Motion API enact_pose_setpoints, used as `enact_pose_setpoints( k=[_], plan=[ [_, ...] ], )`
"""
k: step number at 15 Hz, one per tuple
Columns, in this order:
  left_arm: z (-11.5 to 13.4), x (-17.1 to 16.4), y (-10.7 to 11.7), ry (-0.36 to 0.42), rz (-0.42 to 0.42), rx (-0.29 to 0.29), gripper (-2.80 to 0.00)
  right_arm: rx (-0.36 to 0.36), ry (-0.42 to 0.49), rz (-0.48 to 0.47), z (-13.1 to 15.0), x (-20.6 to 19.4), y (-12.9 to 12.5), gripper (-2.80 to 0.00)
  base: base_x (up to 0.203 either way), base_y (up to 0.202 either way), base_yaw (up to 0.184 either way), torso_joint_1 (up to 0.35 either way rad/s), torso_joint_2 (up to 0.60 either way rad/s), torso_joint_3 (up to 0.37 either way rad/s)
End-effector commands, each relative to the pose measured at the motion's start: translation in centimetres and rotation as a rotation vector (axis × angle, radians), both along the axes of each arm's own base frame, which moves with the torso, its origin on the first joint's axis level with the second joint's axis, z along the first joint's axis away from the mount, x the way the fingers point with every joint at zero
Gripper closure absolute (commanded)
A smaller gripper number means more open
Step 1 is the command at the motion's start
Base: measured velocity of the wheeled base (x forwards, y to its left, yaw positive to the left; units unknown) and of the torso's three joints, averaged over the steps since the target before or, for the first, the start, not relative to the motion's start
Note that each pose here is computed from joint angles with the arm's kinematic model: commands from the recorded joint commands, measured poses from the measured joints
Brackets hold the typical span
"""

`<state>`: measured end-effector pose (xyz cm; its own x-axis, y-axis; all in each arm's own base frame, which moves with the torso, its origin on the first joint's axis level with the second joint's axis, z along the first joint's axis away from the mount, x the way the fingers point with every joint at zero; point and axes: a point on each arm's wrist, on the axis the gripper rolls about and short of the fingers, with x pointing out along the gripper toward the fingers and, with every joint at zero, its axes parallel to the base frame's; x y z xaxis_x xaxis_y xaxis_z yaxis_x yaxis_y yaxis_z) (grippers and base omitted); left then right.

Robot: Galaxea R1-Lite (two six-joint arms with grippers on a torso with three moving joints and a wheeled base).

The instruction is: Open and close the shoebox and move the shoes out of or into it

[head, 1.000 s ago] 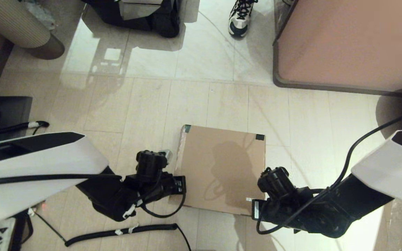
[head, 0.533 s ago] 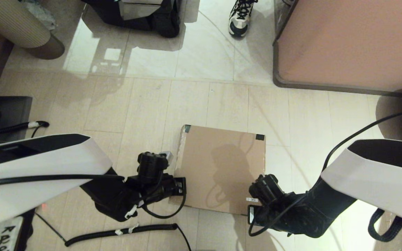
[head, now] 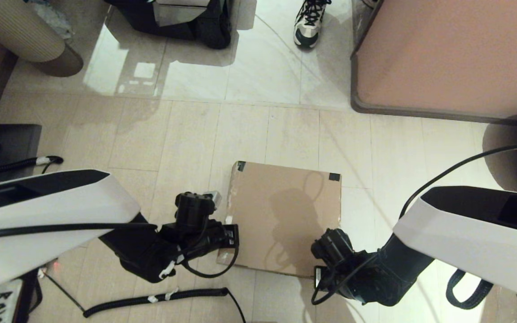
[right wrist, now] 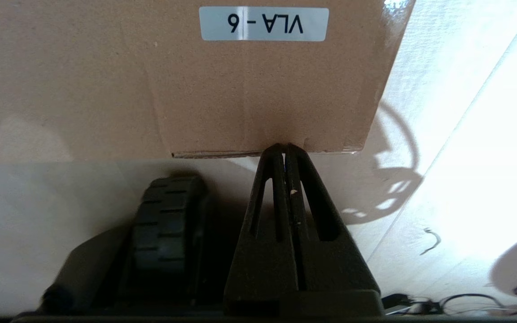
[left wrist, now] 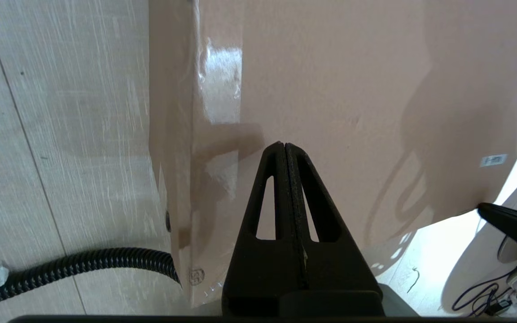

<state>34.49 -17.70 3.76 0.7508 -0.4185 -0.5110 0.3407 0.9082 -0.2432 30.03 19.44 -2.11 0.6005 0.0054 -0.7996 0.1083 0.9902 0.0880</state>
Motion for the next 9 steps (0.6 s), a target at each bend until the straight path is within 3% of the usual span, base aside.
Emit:
enact_pose_setpoints(
  k=[1,4,9],
  plan=[
    [0.6,-0.2,0.1,-0.013,0.002,-0.008,0.0,-0.015,0.002,-0.014,-0.6,0.2,0.0,0.0,0.0,0.0,0.0,0.0,0.0,0.0],
    [0.2,-0.7,0.6,0.011,0.012,0.012,0.0,0.005,-0.019,-0.008,0.7,0.0,0.0,0.0,0.0,0.0,0.0,0.0,0.0,0.0],
    [-0.8,-2.1,1.3,0.092,0.014,0.083,0.0,0.131,-0.064,0.05,5.8,-1.7,-0.8,0.0,0.0,0.0,0.0,0.0,0.0,0.0]
  ],
)
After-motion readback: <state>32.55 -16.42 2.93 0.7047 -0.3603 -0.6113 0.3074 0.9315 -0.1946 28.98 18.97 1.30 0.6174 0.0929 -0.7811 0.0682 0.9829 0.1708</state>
